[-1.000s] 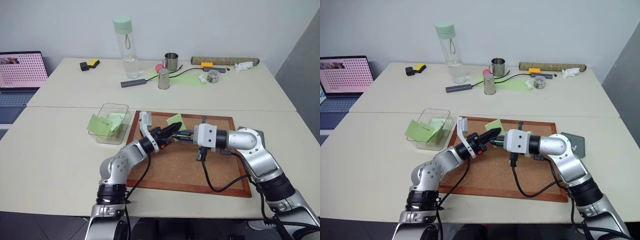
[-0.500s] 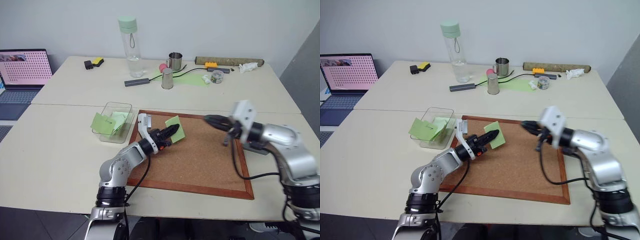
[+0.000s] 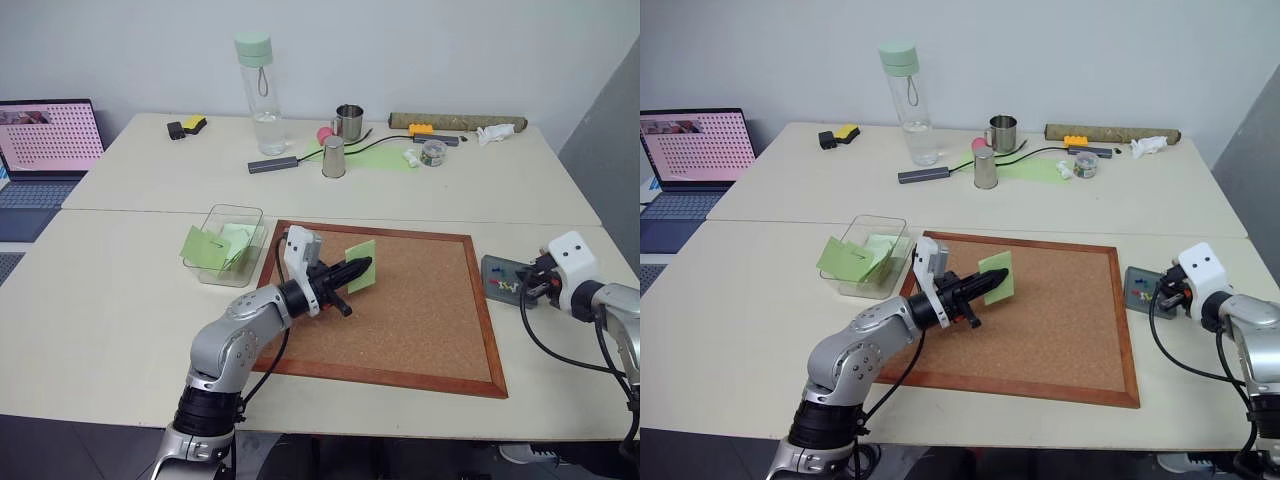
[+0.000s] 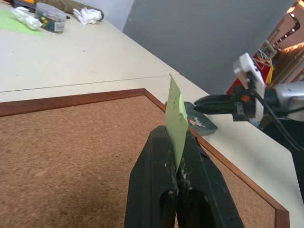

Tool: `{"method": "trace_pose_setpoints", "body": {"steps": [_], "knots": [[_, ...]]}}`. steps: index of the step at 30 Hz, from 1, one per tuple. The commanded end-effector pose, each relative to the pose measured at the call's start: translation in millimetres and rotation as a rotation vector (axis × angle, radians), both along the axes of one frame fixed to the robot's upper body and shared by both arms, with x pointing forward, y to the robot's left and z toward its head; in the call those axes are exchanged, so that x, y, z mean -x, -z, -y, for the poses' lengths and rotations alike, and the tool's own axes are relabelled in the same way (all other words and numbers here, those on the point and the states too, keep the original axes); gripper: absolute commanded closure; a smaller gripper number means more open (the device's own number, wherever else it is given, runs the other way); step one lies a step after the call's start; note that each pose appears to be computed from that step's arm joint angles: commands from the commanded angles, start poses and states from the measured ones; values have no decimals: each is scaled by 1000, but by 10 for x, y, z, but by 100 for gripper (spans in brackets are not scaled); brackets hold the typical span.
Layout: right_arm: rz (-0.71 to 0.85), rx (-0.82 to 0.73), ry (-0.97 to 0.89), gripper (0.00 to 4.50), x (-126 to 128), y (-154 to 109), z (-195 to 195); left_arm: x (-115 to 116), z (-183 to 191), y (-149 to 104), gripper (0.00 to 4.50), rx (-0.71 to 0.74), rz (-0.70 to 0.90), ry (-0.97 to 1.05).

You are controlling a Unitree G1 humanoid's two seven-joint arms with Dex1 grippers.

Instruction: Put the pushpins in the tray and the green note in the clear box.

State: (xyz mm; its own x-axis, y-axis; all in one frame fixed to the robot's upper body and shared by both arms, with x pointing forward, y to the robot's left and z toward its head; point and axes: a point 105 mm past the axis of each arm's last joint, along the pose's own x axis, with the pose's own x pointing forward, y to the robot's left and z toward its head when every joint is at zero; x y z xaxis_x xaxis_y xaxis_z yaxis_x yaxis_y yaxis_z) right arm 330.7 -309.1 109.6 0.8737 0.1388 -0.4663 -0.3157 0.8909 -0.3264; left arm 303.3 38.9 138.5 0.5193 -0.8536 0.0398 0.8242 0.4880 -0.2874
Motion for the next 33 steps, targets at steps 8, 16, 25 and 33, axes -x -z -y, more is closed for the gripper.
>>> {"method": "trace_pose_setpoints", "body": {"steps": [8,16,25,33], "knots": [[101,-25,-85,137,-26,-370,-140,55,-47,-196,450,-7,97,-21],[205,10,-648,95,269,-984,-997,62,-403,-463,450,-48,185,-179],[238,-173,-956,95,492,-1412,-1708,-300,-1502,-717,450,-163,310,-797],[214,-194,-1060,95,567,-1409,-1945,-457,-1948,-626,450,-287,293,-958]]}}
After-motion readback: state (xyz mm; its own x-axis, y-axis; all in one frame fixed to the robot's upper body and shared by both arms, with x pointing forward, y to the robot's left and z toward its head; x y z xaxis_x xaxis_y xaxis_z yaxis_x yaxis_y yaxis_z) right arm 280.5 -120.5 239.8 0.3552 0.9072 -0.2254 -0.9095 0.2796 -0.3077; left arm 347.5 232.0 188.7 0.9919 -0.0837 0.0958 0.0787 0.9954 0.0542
